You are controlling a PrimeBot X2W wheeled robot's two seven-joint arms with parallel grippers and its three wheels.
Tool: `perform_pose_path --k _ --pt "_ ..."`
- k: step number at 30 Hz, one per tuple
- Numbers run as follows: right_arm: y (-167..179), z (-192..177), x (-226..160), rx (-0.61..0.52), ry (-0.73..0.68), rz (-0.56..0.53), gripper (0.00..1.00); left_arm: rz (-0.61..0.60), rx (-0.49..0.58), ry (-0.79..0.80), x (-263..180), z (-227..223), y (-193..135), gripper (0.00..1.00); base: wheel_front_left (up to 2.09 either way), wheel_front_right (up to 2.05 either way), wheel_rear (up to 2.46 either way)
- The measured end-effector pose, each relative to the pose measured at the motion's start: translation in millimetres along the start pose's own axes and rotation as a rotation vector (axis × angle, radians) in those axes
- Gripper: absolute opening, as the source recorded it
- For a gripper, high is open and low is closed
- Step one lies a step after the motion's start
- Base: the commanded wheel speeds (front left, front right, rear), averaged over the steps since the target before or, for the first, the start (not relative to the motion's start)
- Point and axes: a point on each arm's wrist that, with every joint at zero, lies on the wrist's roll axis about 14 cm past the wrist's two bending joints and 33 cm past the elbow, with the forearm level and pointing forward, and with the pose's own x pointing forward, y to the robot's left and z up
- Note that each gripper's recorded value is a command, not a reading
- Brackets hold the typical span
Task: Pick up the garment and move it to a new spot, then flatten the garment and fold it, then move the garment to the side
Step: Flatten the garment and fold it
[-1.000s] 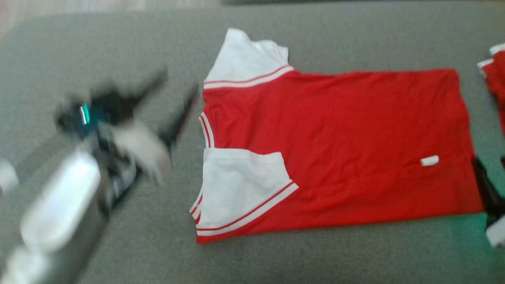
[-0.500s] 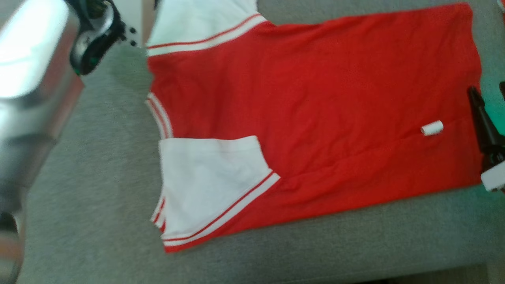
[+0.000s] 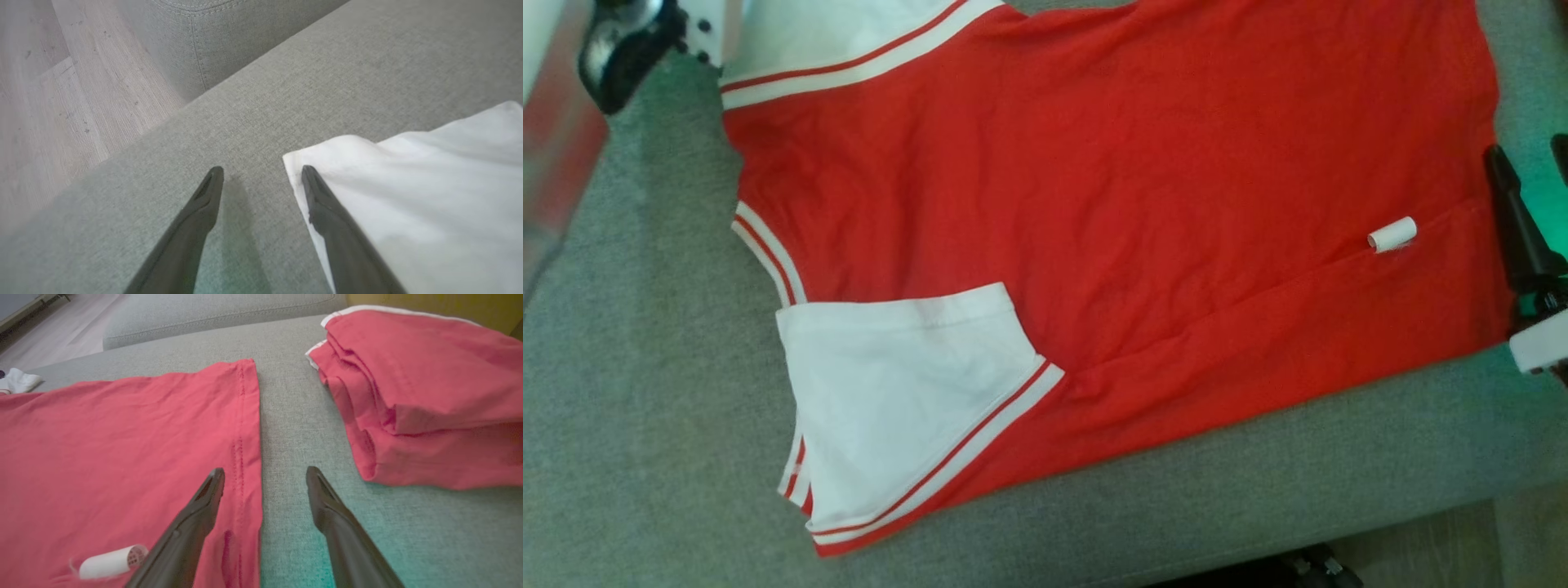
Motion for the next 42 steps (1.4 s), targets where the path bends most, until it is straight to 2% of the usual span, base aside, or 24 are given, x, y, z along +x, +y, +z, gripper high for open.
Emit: perform_pose_path --k 15,16,17,18,19,20,21,22,23,24,29,36,42 --pt "-8.3 -4.7 -7.3 0.018 -0.007 -0.038 1.0 -0.077 -0.071 0.108 8.4 -1.4 -11.5 1.0 0.0 0.0 0.0" --pt "-9.4 -4.6 -8.0 0.018 -0.01 -0.041 1.0 -0.084 -0.076 0.12 7.9 -1.6 -12.3 0.85 0.0 0.0 0.0" --pt "-10.4 -4.7 -8.5 0.019 -0.011 -0.044 1.0 -0.091 -0.075 0.134 6.9 -1.4 -13.6 0.63 0.0 0.0 0.0" --pt "-10.9 -4.9 -8.7 0.019 -0.011 -0.046 1.0 -0.101 -0.076 0.144 5.9 -1.5 -15.5 0.54 0.0 0.0 0.0" --pt "-11.4 -5.0 -8.8 0.019 -0.011 -0.048 1.0 -0.114 -0.073 0.148 5.3 -1.2 -19.2 0.54 0.0 0.0 0.0" --pt "-11.6 -5.1 -8.9 0.019 -0.01 -0.048 1.0 -0.123 -0.07 0.152 4.8 -1.2 -22.0 0.6 0.0 0.0 0.0" --pt "-11.9 -4.9 -9.0 0.02 -0.011 -0.049 1.0 -0.132 -0.06 0.159 3.6 -1.8 -24.7 0.53 0.0 0.0 0.0" --pt "-12.2 -4.4 -8.9 0.02 -0.013 -0.05 1.0 -0.145 -0.058 0.172 1.7 -3.3 -27.4 0.39 0.0 0.0 0.0" --pt "-12.2 -3.8 -8.7 0.02 -0.014 -0.05 1.0 -0.163 -0.064 0.183 -0.5 -4.0 -30.6 0.15 0.0 0.0 0.0" --pt "-12.3 -3.5 -8.4 0.02 -0.015 -0.05 1.0 -0.175 -0.062 0.191 -2.0 -5.0 -33.5 0.0 0.0 0.0 0.0" --pt "-9.6 -2.6 -2.8 0.019 -0.018 -0.04 1.0 -0.168 -0.007 0.124 -1.5 -2.9 -32.6 0.0 0.0 0.0 0.0" --pt "-0.1 17.3 7.7 0.001 -0.053 -0.006 1.0 -0.137 0.051 0.014 -10.3 7.6 -31.8 0.0 0.0 0.0 0.0" --pt "4.5 46.3 27.3 -0.081 0.012 0.006 1.0 -0.137 0.08 -0.02 -30.8 18.6 -38.9 0.0 0.0 0.0 0.0"
